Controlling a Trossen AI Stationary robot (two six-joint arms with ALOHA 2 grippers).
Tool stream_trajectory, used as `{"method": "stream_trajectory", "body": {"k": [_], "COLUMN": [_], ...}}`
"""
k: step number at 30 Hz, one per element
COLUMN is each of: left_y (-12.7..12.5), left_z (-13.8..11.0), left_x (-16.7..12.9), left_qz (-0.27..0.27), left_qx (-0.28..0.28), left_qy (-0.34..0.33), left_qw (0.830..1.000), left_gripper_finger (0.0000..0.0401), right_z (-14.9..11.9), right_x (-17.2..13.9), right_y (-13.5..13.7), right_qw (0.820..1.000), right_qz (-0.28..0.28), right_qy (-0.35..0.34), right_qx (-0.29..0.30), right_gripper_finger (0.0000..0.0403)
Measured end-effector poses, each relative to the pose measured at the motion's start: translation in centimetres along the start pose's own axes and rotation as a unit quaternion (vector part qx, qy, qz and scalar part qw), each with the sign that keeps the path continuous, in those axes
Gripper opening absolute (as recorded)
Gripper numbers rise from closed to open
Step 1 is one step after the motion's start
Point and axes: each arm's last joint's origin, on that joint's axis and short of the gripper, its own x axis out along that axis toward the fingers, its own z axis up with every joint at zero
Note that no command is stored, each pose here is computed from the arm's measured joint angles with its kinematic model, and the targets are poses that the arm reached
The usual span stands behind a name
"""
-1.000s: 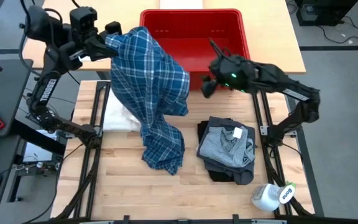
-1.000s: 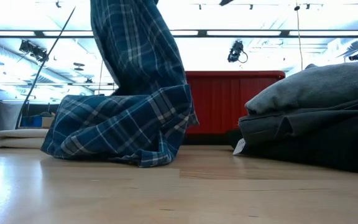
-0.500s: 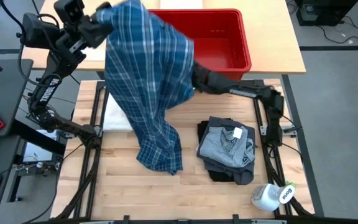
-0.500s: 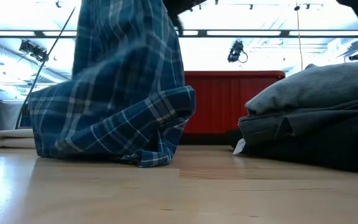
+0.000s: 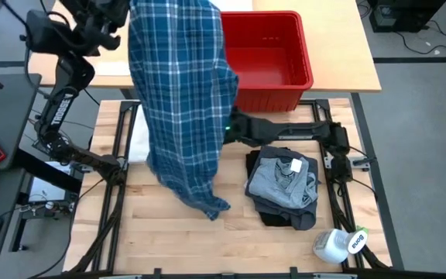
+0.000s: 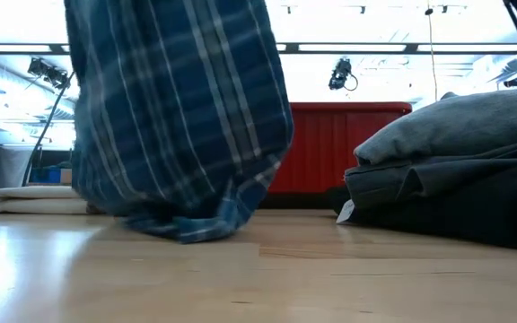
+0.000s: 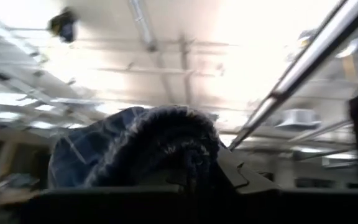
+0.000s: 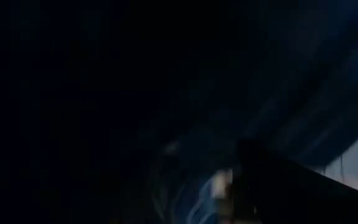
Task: Fold Laundry from Bin
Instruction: Fold the blue checkered pants
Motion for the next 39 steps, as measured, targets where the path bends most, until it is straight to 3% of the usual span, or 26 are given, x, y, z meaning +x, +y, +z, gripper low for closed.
{"method": "stream_trajectory", "body": {"k": [4,12,20,24,29,33,39], "left_y": [1.2,1.7,1.3,1.4,1.5,2.1,2.6], "left_z": [-0.2,-0.4,-1.3,-1.9,-2.2,-1.7,-1.2], "left_x": [-0.4,-0.5,-0.4,-0.6,-0.7,-1.4,-2.7], "left_qz": [0.035,0.043,-0.013,-0.033,-0.047,-0.018,0.011], "left_qx": [0.007,0.035,-0.001,-0.005,0.026,0.043,0.059], "left_qy": [0.022,0.039,0.102,0.144,0.156,0.167,0.202], "left_qw": [0.999,0.998,0.995,0.989,0.986,0.985,0.978], "left_gripper_finger": [0.0030,0.0030,0.0052,0.0108,0.0235,0.0318,0.0370], "right_z": [3.2,7.0,8.4,9.0,9.0,9.6,11.6], "right_x": [-1.4,-4.3,-5.0,-5.4,-5.4,-5.7,-6.5], "right_y": [1.4,2.9,3.8,4.1,4.1,4.2,4.8], "right_qw": [0.995,0.985,0.962,0.952,0.953,0.949,0.952], "right_qz": [0.026,0.075,0.159,0.185,0.182,0.188,0.195], "right_qy": [-0.089,-0.153,-0.218,-0.239,-0.240,-0.251,-0.232], "right_qx": [-0.043,-0.020,0.031,0.039,0.040,0.043,0.040], "right_gripper_finger": [0.0230,0.0210,0.0201,0.0199,0.0199,0.0199,0.0199]}}
